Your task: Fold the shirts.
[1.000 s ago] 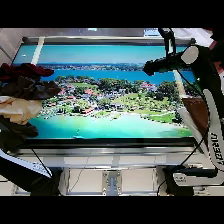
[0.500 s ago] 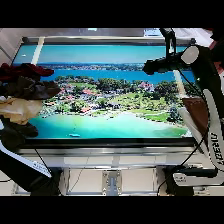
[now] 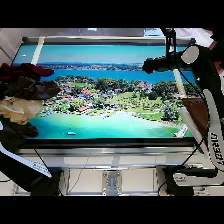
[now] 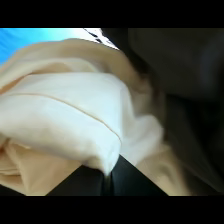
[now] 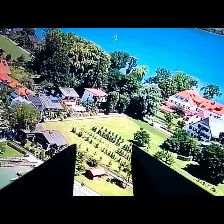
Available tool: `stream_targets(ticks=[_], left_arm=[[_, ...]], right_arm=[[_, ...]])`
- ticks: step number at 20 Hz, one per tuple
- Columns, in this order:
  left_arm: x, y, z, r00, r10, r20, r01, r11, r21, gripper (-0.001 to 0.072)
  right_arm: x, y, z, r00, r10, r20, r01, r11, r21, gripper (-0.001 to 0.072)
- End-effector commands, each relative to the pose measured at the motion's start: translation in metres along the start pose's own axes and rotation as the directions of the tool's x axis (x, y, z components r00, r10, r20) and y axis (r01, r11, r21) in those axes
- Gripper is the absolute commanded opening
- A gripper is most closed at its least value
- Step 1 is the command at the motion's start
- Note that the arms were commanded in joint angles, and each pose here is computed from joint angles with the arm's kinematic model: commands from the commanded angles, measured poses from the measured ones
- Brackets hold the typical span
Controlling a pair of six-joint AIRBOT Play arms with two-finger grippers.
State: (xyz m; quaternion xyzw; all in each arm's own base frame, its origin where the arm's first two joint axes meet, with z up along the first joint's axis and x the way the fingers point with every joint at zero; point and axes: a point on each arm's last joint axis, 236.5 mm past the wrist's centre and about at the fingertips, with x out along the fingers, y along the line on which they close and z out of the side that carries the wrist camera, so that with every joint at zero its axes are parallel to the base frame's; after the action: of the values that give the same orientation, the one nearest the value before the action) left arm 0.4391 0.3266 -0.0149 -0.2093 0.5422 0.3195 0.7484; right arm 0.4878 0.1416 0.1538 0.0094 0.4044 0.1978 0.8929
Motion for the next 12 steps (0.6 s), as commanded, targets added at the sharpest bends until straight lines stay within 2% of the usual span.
stream_targets(ticks=[1,4,7,10,12], left_arm=[[-0.047,-0.069,-0.007,0.962,-0.272,-0.01,0.271,0.962,-0.034,0.0009],[-0.126,-0.157,-0.012,0.857,-0.513,0.048,0.506,0.856,0.102,0.0008],[-0.207,-0.248,-0.057,0.755,-0.656,0.021,0.612,0.715,0.339,0.0008],[-0.269,-0.34,-0.148,0.665,-0.737,-0.123,0.659,0.502,0.56,0.0008],[-0.293,-0.393,-0.227,0.628,-0.738,-0.246,0.674,0.358,0.646,0.0008]], right_arm=[[0.0,-0.004,0.003,1.0,-0.02,0.014,0.02,1.0,-0.01,0.0411],[-0.001,-0.019,0.001,0.997,-0.08,0.004,0.08,0.996,-0.044,0.0411],[-0.003,-0.033,-0.001,0.99,-0.138,-0.005,0.137,0.988,-0.073,0.0411],[-0.006,-0.047,-0.002,0.986,-0.167,-0.008,0.166,0.984,-0.066,0.0411],[-0.008,-0.059,-0.004,0.981,-0.193,-0.014,0.193,0.98,-0.045,0.041]])
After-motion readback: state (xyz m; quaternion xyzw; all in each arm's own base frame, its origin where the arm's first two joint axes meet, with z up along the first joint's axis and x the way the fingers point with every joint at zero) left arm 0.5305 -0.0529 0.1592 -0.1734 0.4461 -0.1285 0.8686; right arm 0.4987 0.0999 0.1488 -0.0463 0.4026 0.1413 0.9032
